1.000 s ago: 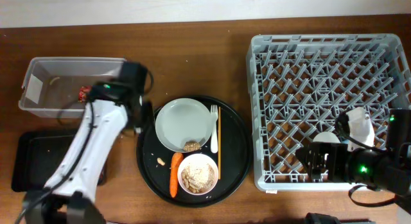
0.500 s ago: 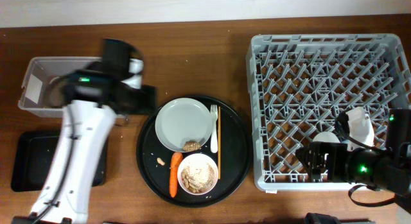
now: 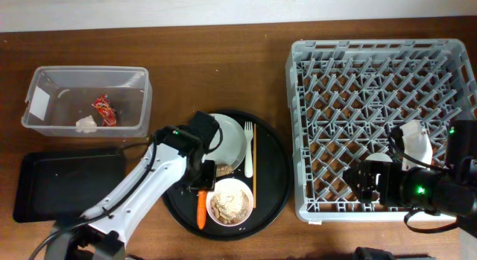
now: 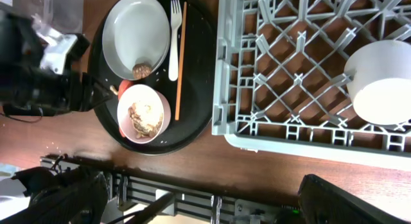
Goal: Sort waste into correct bins and load items into the dishwasher rack
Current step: 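Pick the carrot with the left gripper and place it on the black tray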
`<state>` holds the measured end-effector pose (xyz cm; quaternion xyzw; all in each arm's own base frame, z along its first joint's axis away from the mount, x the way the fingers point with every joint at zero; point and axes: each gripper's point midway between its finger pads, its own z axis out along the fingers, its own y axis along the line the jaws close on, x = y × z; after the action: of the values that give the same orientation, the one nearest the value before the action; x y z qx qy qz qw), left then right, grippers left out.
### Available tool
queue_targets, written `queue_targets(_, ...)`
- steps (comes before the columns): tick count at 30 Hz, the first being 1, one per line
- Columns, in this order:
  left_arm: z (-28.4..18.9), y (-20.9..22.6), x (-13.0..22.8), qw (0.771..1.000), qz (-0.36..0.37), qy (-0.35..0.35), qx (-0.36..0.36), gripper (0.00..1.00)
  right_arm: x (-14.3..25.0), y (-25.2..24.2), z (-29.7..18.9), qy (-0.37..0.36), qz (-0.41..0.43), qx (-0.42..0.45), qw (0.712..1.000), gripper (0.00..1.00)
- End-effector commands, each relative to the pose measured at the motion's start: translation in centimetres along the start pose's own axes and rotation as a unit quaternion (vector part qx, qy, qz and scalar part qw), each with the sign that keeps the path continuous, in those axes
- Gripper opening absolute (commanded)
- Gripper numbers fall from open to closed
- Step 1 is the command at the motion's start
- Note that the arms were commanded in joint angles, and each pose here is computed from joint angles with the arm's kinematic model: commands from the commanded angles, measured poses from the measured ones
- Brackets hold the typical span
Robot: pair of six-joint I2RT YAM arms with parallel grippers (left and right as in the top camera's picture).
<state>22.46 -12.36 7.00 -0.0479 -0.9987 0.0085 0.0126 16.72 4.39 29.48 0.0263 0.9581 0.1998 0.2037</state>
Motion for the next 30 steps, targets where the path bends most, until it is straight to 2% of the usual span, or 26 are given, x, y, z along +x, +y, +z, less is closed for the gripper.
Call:
queue_targets(1, 3.0, 1.3, 0.9, 0.998, -0.055, -0.003, -0.02, 0.61, 0.1, 0.1, -0.2, 0.0, -0.007, 0.0, 1.0, 0.98)
queue_targets(3, 4.1, 0.9, 0.8, 0.998, -0.061, -0.012, -0.003, 0.6, 0.1, 0.1, -0.2, 0.0, -0.007, 0.0, 1.0, 0.98)
queue_targets(5, 4.6, -0.2, 1.0, 0.999, -0.031, -0.008, 0.026, 0.6, 0.1, 0.1, -0.2, 0.0, -0.007, 0.0, 1.0, 0.98)
queue_targets(7, 5.6, 0.4, 2.2, 0.999, -0.032, 0.009, 0.019, 0.59, 0.1, 0.1, -0.2, 0.0, -0.007, 0.0, 1.0, 0.99)
queue_targets(8, 6.0, 0.6, 2.7, 0.999, -0.033, 0.016, 0.015, 0.5, 0.1, 0.1, -0.2, 0.0, -0.007, 0.0, 1.0, 0.98)
queue_targets(10, 6.2, 0.6, 2.5, 0.999, -0.033, 0.01, 0.015, 0.46, 0.1, 0.1, -0.2, 0.0, -0.007, 0.0, 1.0, 0.98)
queue_targets(11, 6.2, 0.7, 2.4, 0.999, -0.033, 0.007, 0.014, 0.23, 0.1, 0.1, -0.2, 0.0, -0.007, 0.0, 1.0, 0.98)
queue_targets(12, 6.0, 0.8, 2.5, 0.999, -0.033, 0.01, 0.012, 0.14, 0.1, 0.1, -0.2, 0.0, -0.007, 0.0, 1.0, 0.99)
queue_targets(15, 2.0, 2.0, 1.0, 0.999, -0.051, -0.011, -0.012, 0.13, 0.1, 0.1, -0.2, 0.0, -0.007, 0.0, 1.0, 0.98)
queue_targets(17, -4.9, 6.1, -1.2, 0.988, -0.127, -0.077, -0.045, 0.08, 0.1, 0.1, -0.2, 0.0, -0.007, 0.0, 1.0, 0.99)
queue_targets(19, -7.7, 12.4, -1.0, 0.957, -0.256, -0.114, -0.067, 0.1, 0.1, 0.1, -0.2, 0.0, -0.007, 0.0, 1.0, 0.98)
queue_targets(20, -7.8, 15.5, -0.3, 0.938, -0.32, -0.108, -0.074, 0.1, 0.1, 0.1, -0.2, 0.0, -0.007, 0.0, 1.0, 0.98)
queue_targets(21, -7.2, 19.5, 1.2, 0.904, -0.41, -0.094, -0.08, 0.1, 0.1, 0.1, -0.2, 0.0, -0.007, 0.0, 1.0, 0.98)
queue_targets(22, -5.4, 23.9, 3.2, 0.846, -0.521, -0.085, -0.071, 0.1, 0.1, 0.1, -0.2, 0.0, -0.007, 0.0, 1.0, 0.99)
queue_targets(23, -4.4, 25.5, 3.9, 0.817, -0.567, -0.088, -0.057, 0.1, 0.1, 0.1, -0.2, 0.0, -0.007, 0.0, 1.0, 0.99)
queue_targets(24, -3.1, 27.7, 5.3, 0.768, -0.632, -0.09, -0.05, 0.1, 0.1, 0.1, -0.2, 0.0, -0.007, 0.0, 1.0, 0.99)
queue_targets(25, -2.1, 28.8, 6.1, 0.74, -0.664, -0.092, -0.046, 0.1, 0.1, 0.1, -0.2, 0.0, -0.007, 0.0, 1.0, 0.99)
queue_targets(27, 0.2, 29.4, 6.3, 0.718, -0.689, -0.096, -0.011, 0.1, 0.1, 0.1, -0.2, 0.0, -0.007, 0.0, 1.0, 0.99)
queue_targets(28, 1.0, 29.5, 6.1, 0.717, -0.69, -0.102, -0.007, 0.21, 0.1, 0.1, -0.2, 0.0, -0.007, 0.0, 1.0, 0.99)
queue_targets(30, 1.3, 29.3, 5.6, 0.718, -0.687, -0.109, 0.009, 0.3, 0.1, 0.1, -0.2, -0.001, -0.007, 0.0, 1.0, 0.99)
